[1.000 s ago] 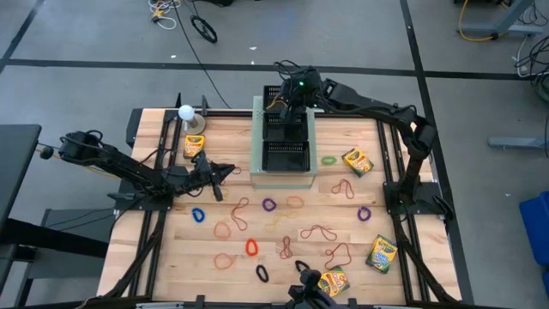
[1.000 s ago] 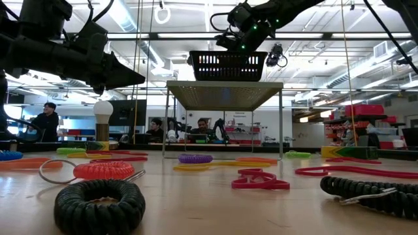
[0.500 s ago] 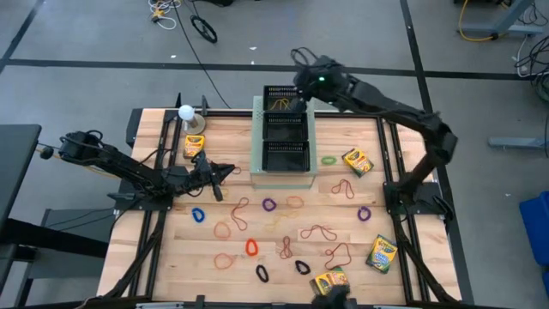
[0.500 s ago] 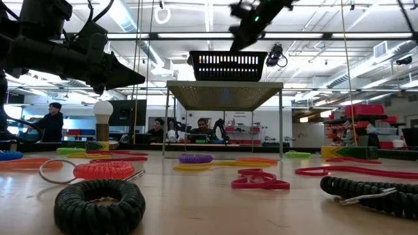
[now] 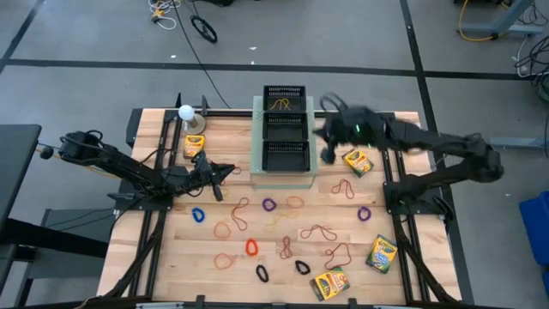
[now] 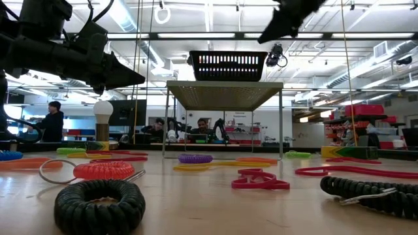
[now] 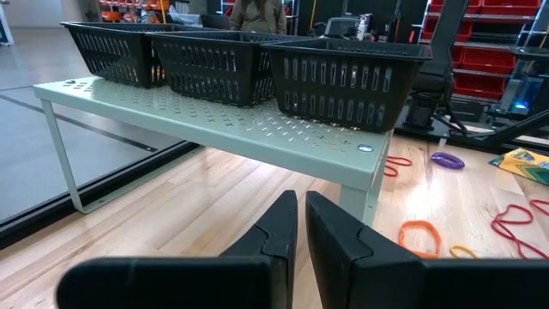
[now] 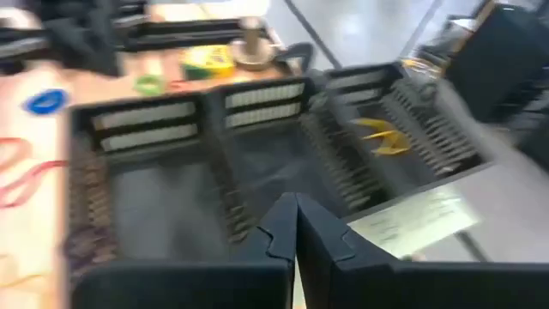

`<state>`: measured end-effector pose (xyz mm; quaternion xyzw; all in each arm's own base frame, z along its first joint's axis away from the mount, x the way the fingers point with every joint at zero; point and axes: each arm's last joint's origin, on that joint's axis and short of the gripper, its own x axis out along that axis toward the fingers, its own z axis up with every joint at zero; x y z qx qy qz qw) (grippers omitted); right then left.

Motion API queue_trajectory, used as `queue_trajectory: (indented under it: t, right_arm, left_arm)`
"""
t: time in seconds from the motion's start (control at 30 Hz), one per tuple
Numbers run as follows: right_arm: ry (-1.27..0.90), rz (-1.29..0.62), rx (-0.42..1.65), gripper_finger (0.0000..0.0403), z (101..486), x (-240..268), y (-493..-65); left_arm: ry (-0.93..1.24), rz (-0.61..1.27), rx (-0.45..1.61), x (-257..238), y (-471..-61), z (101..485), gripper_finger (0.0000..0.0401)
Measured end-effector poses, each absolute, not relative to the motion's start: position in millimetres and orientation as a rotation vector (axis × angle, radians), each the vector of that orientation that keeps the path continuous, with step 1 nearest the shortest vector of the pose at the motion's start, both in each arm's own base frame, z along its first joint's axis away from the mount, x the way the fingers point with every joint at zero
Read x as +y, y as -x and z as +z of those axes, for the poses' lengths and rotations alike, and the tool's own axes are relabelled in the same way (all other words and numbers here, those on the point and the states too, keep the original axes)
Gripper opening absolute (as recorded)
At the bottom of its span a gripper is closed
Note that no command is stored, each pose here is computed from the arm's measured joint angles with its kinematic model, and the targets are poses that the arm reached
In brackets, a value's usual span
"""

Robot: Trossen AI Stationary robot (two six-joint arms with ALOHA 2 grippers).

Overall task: Pick & Place Office Desk Supplies
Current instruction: Put the blue spring keychain into the bottom black bin on the shelf

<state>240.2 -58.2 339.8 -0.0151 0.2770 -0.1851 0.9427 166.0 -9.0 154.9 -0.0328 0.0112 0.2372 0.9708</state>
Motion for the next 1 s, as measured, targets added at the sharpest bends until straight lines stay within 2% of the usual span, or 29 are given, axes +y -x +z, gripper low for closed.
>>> queue_trajectory:
  t: [0.2,0.37,0.7,1.0]
  right_arm:
    - [-0.02,-0.229,0.397,0.0013,275.9,-10.9,-223.2]
    - [0.048,-0.122,0.326,0.0011,236.2,11.6,-214.3]
    - [0.14,-0.049,0.332,0.0012,220.3,19.5,-209.4]
    - [0.171,-0.043,0.355,0.0013,218.1,20.4,-208.5]
  left_arm:
    - [0.066,0.479,0.022,-9.0,-166.0,154.9,0.0036]
    - [0.066,0.479,0.023,-9.0,-166.0,154.9,0.0036]
    - [0.065,0.479,0.021,-8.9,-166.0,155.1,0.0036]
    - [-0.101,0.516,-0.045,-6.7,-170.7,172.4,0.0036]
